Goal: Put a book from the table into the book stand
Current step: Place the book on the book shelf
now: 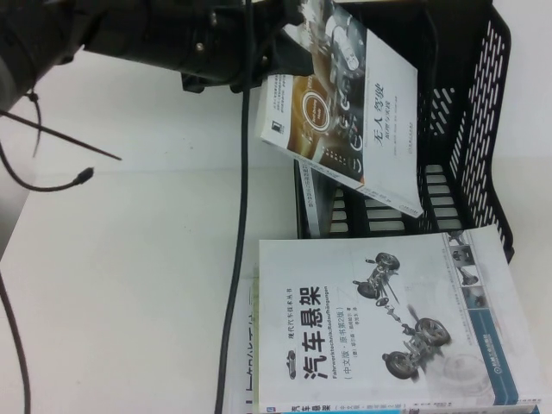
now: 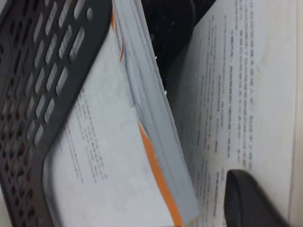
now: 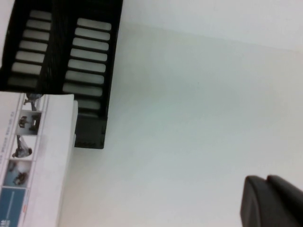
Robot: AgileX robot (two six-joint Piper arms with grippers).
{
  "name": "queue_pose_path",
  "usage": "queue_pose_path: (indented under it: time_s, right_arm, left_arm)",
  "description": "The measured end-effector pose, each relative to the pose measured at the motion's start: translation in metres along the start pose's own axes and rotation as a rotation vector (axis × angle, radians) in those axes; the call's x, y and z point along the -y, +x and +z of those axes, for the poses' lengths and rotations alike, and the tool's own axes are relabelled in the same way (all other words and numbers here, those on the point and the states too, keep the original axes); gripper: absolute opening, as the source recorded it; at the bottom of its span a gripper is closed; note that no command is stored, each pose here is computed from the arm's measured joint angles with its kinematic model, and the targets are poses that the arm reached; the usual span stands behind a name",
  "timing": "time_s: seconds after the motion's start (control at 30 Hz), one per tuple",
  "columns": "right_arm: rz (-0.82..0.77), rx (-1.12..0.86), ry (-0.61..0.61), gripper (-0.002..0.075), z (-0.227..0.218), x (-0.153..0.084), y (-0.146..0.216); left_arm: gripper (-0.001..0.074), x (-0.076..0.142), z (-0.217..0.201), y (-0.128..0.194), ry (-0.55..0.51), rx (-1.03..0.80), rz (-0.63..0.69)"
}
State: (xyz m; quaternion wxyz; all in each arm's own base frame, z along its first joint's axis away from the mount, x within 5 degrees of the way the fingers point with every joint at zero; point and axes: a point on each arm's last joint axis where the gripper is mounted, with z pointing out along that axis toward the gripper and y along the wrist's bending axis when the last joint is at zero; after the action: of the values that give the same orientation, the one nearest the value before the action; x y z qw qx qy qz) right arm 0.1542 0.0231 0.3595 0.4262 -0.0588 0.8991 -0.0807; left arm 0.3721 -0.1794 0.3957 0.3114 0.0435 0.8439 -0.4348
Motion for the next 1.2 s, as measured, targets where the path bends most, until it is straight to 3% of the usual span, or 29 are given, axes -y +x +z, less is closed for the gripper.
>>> queue_pose_path:
  time_s: [0.43,0.73,1.2]
  right_arm:
    - [0.007,-0.018,0.012,0.0006,-0.005,0.003,0.004]
    - [0.011,-0.019,0.010,0.0006,-0.005,0.003,0.004]
    - [0.012,-0.001,0.003,0.0006,-0.005,0.002,0.002]
  left_arm:
    - [0.0099,0.015,0.027,0.012,-0.150,0.028,0.073]
    - [0.0099,0.009,0.034,0.014,-0.262,0.063,0.006]
    - [0.0099,0.022,0.043,0.027,-0.270,0.053,-0.013]
